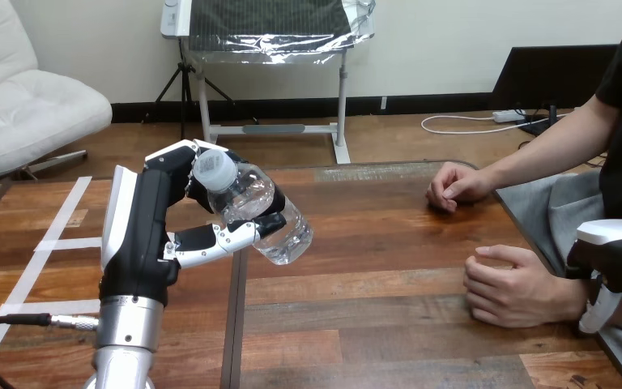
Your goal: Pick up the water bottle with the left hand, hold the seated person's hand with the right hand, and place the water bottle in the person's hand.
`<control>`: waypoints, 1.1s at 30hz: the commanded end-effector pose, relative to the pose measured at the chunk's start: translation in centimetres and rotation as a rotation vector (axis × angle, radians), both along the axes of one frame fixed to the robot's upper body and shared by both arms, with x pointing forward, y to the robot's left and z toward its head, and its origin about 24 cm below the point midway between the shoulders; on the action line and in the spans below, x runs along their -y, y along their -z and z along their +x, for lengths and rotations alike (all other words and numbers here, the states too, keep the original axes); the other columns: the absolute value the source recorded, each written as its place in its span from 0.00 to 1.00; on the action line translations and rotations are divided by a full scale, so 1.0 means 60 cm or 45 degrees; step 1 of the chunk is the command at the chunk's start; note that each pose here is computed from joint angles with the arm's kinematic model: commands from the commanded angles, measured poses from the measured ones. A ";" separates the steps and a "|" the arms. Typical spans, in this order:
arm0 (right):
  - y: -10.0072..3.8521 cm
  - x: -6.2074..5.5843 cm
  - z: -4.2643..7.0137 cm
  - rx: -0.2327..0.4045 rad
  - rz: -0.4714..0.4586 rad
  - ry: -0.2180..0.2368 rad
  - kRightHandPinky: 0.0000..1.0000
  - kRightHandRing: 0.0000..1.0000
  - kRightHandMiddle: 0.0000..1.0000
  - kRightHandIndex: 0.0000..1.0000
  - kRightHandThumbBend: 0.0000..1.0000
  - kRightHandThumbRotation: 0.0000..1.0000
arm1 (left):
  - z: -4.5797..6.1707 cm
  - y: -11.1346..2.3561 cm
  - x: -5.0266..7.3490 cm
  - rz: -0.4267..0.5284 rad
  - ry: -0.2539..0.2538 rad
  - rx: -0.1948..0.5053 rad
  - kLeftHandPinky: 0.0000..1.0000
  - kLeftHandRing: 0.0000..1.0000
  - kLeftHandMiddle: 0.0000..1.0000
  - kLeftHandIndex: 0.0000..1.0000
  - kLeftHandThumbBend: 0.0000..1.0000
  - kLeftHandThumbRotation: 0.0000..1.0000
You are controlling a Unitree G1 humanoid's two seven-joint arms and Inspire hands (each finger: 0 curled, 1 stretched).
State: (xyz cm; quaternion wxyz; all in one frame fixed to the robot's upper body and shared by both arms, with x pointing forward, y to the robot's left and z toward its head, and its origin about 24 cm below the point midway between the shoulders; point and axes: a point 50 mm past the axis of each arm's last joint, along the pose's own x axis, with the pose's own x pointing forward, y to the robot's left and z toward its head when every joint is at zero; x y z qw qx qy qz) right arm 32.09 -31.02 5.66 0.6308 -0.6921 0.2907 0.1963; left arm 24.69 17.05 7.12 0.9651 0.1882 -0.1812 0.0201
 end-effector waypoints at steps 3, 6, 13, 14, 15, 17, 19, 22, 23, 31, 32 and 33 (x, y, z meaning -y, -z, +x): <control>0.055 -0.039 -0.014 -0.059 0.134 -0.044 0.55 0.65 0.73 0.60 0.64 0.00 | 0.011 -0.041 0.003 -0.017 0.014 0.167 0.39 0.40 0.44 0.49 0.64 0.00; 0.055 -0.039 -0.015 -0.040 0.150 -0.043 0.54 0.63 0.71 0.58 0.65 0.00 | 0.012 -0.041 0.003 -0.016 0.013 0.167 0.39 0.40 0.44 0.49 0.64 0.00; 0.055 -0.039 -0.014 -0.042 0.163 -0.037 0.52 0.63 0.69 0.55 0.63 0.00 | 0.012 -0.041 0.003 -0.011 0.014 0.168 0.39 0.40 0.44 0.49 0.64 0.00; 0.055 -0.039 -0.014 -0.042 0.164 -0.037 0.53 0.63 0.69 0.54 0.63 0.00 | 0.012 -0.041 0.003 -0.011 0.015 0.168 0.39 0.40 0.44 0.49 0.64 0.00; 0.056 -0.039 -0.014 -0.041 0.159 -0.043 0.53 0.63 0.70 0.54 0.63 0.00 | 0.013 -0.041 0.003 -0.013 0.016 0.167 0.39 0.40 0.44 0.49 0.64 0.00; 0.056 -0.039 -0.014 -0.041 0.153 -0.050 0.52 0.63 0.69 0.54 0.64 0.00 | 0.013 -0.041 0.003 -0.015 0.017 0.167 0.39 0.40 0.44 0.49 0.64 0.00; 0.057 -0.039 -0.014 -0.040 0.149 -0.058 0.52 0.62 0.69 0.54 0.64 0.00 | 0.013 -0.041 0.003 -0.017 0.017 0.167 0.39 0.40 0.44 0.49 0.64 0.00; 0.058 -0.040 -0.015 -0.037 0.138 -0.071 0.51 0.62 0.68 0.54 0.64 0.00 | 0.013 -0.041 0.003 -0.016 0.015 0.165 0.39 0.40 0.44 0.49 0.64 0.00; 0.058 -0.040 -0.015 -0.036 0.135 -0.074 0.51 0.61 0.68 0.55 0.64 0.00 | 0.013 -0.041 0.003 -0.016 0.015 0.165 0.39 0.40 0.44 0.49 0.64 0.00; 0.062 -0.042 -0.016 -0.042 0.104 -0.103 0.50 0.60 0.67 0.57 0.65 0.00 | 0.014 -0.041 0.002 -0.007 0.007 0.163 0.38 0.40 0.44 0.49 0.64 0.00; 0.062 -0.042 -0.016 -0.042 0.102 -0.104 0.50 0.60 0.67 0.58 0.65 0.00 | 0.014 -0.041 0.002 -0.006 0.006 0.163 0.38 0.40 0.44 0.49 0.64 0.00; 0.062 -0.043 -0.016 -0.040 0.102 -0.103 0.50 0.60 0.67 0.58 0.65 0.00 | 0.014 -0.041 0.002 -0.006 0.006 0.163 0.38 0.40 0.44 0.49 0.64 0.00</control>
